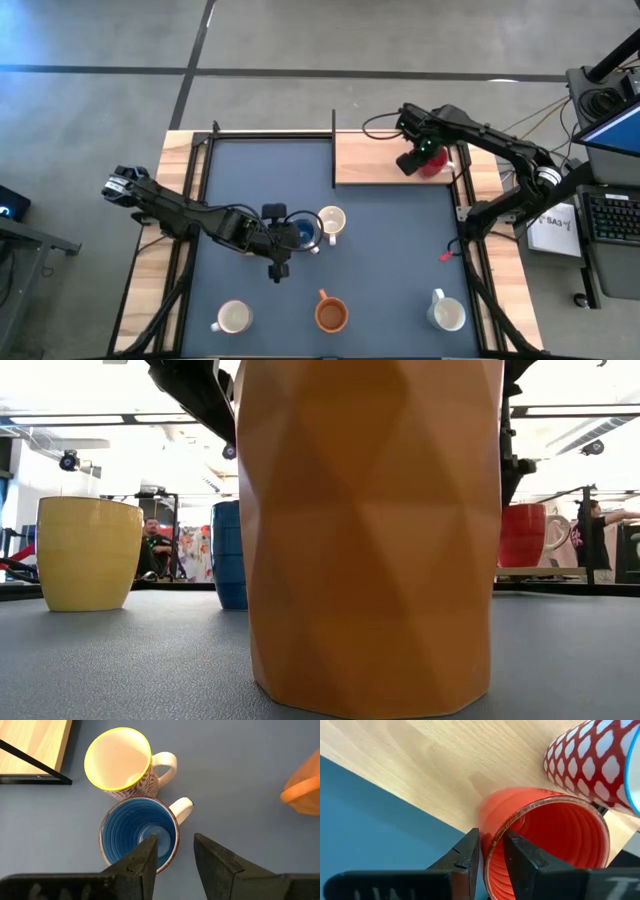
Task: Place coffee mugs
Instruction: Put the red mug on the shelf
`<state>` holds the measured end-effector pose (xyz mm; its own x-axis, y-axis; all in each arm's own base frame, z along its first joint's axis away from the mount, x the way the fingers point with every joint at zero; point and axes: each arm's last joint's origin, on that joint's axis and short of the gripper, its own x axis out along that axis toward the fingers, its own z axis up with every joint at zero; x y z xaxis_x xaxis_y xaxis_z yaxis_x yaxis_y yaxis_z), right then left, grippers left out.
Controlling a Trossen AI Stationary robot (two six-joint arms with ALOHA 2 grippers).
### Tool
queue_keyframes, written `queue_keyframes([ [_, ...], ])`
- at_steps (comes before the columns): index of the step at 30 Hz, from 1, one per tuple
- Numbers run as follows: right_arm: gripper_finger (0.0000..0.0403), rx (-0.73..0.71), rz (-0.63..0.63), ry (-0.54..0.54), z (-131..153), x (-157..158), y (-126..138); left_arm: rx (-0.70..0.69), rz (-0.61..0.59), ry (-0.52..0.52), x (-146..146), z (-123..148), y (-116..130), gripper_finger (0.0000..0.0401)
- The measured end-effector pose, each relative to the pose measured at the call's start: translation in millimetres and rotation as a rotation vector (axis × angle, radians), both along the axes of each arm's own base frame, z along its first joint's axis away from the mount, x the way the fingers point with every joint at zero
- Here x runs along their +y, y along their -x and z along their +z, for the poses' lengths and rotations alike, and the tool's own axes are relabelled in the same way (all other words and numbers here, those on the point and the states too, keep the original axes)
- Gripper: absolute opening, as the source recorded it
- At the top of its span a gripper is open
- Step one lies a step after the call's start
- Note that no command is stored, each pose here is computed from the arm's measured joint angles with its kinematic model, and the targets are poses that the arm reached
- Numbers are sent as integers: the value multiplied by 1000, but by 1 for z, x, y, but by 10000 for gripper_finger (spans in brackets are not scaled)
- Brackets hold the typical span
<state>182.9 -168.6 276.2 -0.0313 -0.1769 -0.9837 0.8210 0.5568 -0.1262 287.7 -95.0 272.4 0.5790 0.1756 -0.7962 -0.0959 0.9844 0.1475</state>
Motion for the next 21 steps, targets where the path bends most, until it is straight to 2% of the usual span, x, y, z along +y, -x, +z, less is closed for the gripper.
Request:
queue_keyframes([
  [7,52,29,55,-14,-1,1,1,12,0,-4,0,-1,1,110],
  [13,15,49,95,-32,-1,2,2,12,0,-4,0,-1,1,110],
  [21,11,90,96,-74,-1,6,7,11,1,-4,0,-1,1,110],
])
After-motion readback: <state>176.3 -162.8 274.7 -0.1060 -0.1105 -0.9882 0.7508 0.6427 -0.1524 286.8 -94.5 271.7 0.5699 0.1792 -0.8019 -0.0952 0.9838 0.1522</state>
